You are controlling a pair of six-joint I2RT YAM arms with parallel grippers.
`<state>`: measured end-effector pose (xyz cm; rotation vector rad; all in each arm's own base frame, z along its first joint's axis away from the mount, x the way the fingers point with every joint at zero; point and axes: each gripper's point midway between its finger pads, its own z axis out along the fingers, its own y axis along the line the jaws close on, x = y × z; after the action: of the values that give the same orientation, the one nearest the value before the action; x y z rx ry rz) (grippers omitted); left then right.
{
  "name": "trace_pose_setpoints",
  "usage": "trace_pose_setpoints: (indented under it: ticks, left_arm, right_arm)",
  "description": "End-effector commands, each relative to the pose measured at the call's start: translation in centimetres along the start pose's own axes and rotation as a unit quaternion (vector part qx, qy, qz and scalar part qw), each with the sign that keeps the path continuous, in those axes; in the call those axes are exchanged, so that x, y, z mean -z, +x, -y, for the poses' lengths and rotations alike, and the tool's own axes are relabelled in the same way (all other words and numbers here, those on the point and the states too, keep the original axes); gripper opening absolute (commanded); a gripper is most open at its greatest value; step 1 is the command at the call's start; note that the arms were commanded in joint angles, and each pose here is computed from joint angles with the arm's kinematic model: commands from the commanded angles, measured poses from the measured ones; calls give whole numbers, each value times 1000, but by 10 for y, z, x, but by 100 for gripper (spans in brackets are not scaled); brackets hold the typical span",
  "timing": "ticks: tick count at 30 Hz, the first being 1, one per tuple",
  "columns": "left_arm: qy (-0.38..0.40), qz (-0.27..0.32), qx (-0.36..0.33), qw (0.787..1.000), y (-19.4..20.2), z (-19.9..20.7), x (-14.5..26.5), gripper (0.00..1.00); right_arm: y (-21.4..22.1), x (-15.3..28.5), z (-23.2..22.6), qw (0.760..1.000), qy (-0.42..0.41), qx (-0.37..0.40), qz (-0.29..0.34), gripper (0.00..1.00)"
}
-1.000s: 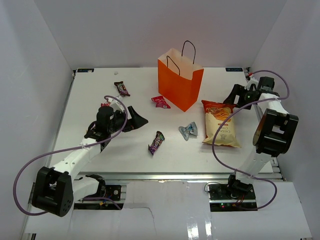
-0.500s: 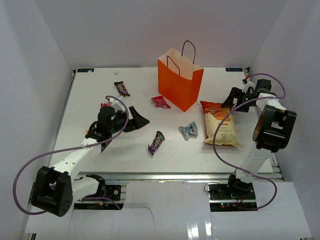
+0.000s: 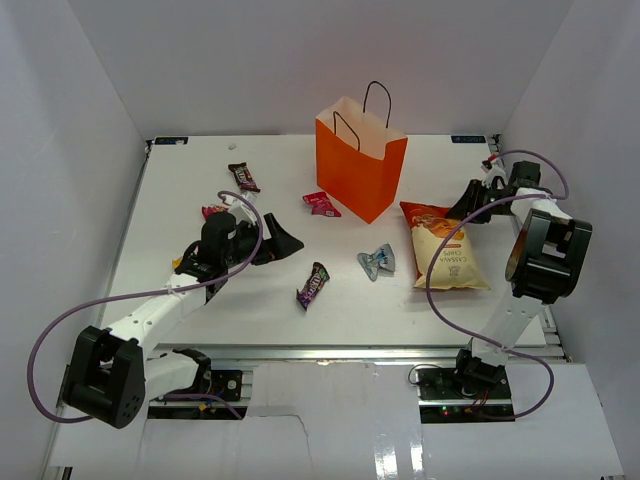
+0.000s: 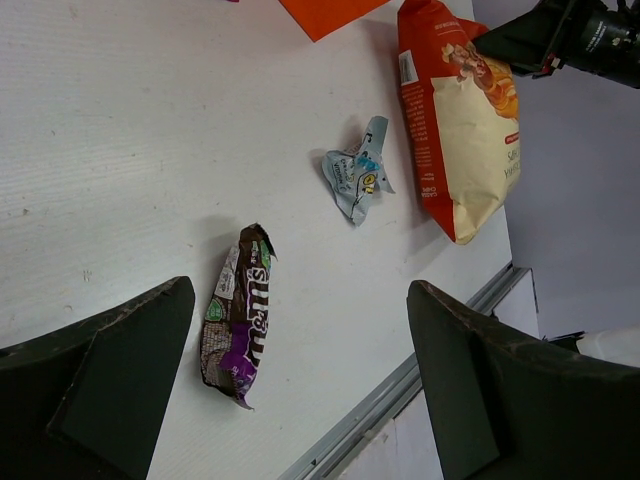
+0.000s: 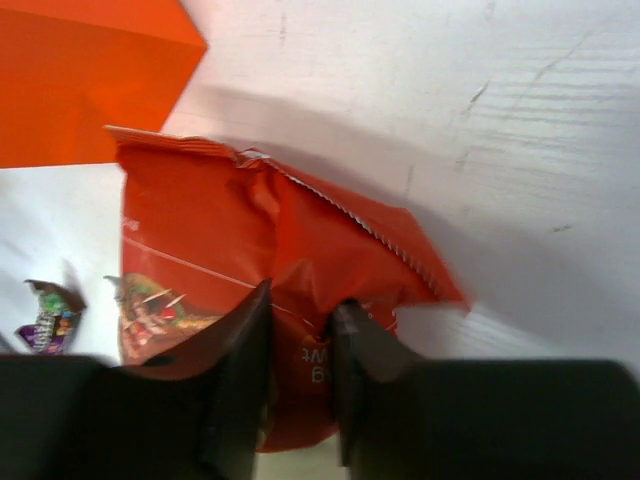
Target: Place the snacks into the paper bag
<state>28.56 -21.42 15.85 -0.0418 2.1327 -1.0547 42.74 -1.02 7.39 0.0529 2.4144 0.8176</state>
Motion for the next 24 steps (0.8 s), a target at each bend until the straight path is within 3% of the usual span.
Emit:
trace_pose_setpoints:
  ticks: [1, 4, 13, 18, 24]
  left_arm:
    - [15, 24, -13, 1000, -16, 16, 4, 98]
    - [19, 24, -14, 999, -17, 19, 3, 98]
    - [75, 30, 8, 997, -31, 53, 2, 98]
    - [116, 27, 14, 993, -45, 95, -9, 98]
    - [185, 23, -34, 982, -36, 152, -29, 98]
  right_arm:
    - [-24, 22, -23, 998, -17, 47, 44, 27]
    - [-39, 37, -39, 994, -25, 83, 72, 8]
    - [-67, 91, -104, 965, -70, 196, 158, 8]
    - [-52, 115, -145, 944, -126, 246, 180, 8]
    - [-20, 143, -186, 907, -172, 330, 197, 8]
